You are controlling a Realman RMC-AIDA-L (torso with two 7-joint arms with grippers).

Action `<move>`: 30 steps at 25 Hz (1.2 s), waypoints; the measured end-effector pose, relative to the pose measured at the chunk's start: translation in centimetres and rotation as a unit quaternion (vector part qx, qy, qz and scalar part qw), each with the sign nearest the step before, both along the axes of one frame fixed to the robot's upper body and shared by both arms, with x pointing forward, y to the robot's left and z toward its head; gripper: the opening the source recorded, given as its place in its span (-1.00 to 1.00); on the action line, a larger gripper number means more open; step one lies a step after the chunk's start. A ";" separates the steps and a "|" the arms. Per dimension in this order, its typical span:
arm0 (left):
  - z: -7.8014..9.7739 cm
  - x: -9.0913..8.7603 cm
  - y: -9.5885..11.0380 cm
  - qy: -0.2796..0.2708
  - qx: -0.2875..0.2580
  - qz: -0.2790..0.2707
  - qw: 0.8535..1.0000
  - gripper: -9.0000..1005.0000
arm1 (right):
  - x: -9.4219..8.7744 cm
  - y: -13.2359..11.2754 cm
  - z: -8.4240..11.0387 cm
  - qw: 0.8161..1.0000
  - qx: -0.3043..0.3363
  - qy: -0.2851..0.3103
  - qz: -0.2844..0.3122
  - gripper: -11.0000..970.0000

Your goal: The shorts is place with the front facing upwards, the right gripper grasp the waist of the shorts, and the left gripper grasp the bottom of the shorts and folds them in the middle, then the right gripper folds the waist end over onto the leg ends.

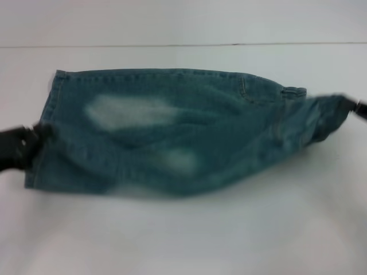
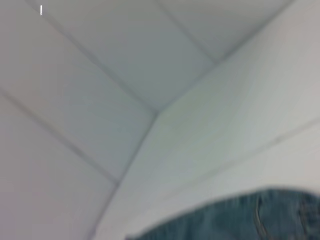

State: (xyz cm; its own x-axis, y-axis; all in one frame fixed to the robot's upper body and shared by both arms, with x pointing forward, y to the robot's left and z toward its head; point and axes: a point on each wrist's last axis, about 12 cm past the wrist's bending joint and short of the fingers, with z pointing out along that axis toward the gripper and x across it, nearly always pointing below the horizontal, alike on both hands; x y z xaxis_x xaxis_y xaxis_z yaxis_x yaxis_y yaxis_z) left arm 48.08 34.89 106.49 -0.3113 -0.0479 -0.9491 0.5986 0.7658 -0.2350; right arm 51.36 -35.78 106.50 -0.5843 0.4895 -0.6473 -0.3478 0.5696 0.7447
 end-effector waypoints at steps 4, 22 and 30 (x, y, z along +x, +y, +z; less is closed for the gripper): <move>0.4 2.5 -0.2 -0.020 -0.020 0.053 0.998 -0.90 | 1.8 0.2 0.6 0.998 0.038 -0.004 -0.051 -0.92; 1.1 11.0 -4.0 -0.038 0.039 0.117 0.992 -0.91 | 7.6 1.6 0.6 0.978 0.059 0.006 -0.200 -0.92; 0.4 12.6 -5.2 -0.030 0.082 0.142 0.986 -0.91 | 9.8 2.8 0.6 0.975 -0.012 0.001 -0.220 -0.92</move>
